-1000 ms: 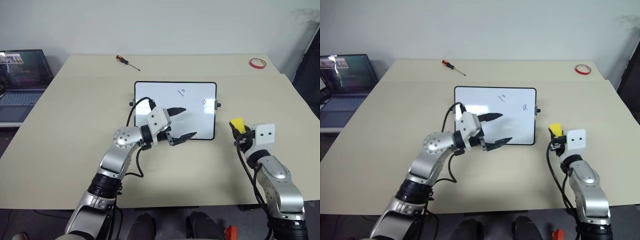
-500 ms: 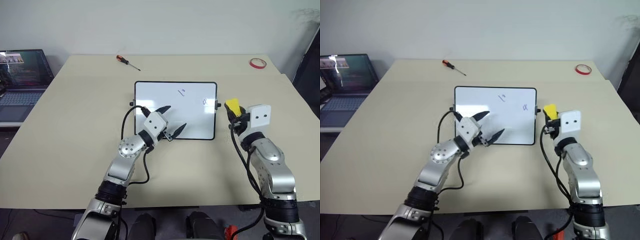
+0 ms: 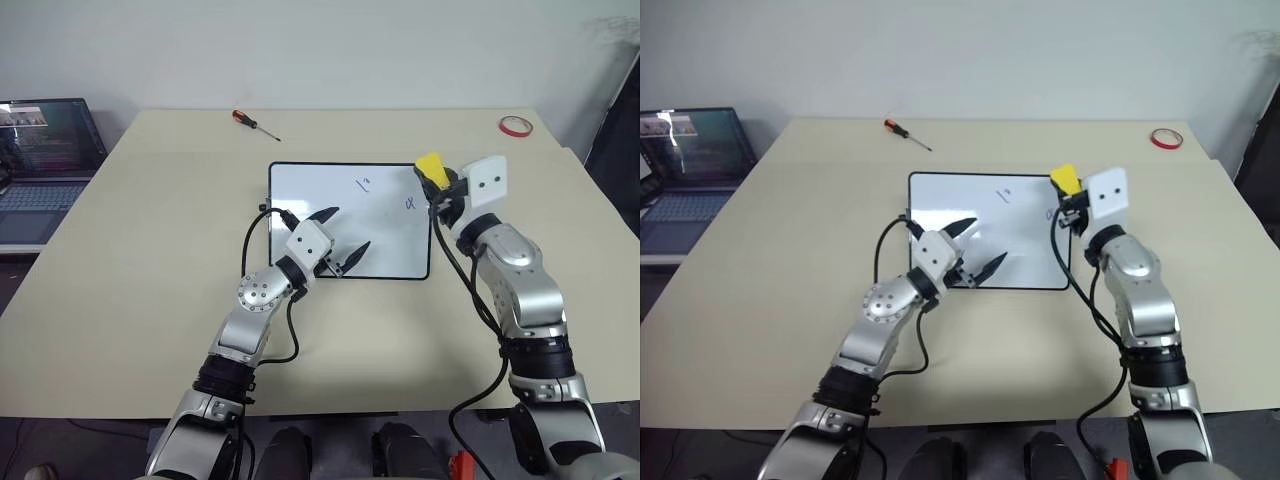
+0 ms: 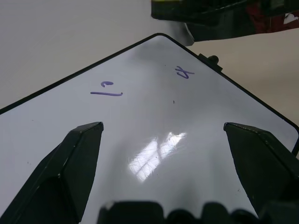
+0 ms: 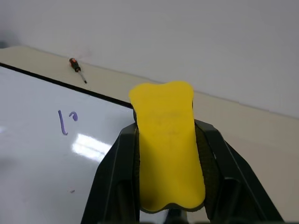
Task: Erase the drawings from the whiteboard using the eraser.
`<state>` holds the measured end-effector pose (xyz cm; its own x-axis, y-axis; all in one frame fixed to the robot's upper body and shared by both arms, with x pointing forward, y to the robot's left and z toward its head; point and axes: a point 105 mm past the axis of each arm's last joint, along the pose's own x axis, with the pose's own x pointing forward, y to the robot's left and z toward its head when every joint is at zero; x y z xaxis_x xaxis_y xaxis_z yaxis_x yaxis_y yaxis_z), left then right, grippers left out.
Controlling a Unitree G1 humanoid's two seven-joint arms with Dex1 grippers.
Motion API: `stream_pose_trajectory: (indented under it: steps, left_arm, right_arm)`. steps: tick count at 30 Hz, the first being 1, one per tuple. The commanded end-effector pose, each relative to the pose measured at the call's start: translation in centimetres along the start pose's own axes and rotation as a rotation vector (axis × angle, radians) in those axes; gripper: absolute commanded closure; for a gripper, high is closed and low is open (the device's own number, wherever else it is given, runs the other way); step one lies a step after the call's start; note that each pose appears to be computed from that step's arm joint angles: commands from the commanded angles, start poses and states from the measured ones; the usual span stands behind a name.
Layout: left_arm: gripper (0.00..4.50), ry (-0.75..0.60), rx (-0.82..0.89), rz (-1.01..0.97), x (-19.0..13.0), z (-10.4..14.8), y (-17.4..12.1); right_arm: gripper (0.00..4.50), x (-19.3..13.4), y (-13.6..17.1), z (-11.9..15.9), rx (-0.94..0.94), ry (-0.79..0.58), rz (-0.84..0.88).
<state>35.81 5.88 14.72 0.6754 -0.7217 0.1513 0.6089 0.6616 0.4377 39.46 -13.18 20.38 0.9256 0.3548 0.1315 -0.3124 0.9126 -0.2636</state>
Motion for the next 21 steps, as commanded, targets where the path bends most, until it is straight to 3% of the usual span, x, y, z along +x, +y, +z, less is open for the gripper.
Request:
stream_pose_trajectory:
  steps: [1,12,21]
  left_arm:
    - [0.00,-0.056,0.017,-0.005,0.4,1.4,0.1]
    - [0.00,-0.063,0.024,0.007,0.3,1.7,0.5]
    - [0.00,-0.061,0.027,0.010,0.4,1.6,0.8]
  right_arm:
    - [3.27,0.4,0.2,0.8,-0.045,-0.018,0.027]
    - [3.27,-0.5,0.4,-3.6,-0.149,0.222,0.038]
    - [3.27,-4.2,2.2,-6.2,-0.119,0.338,0.083]
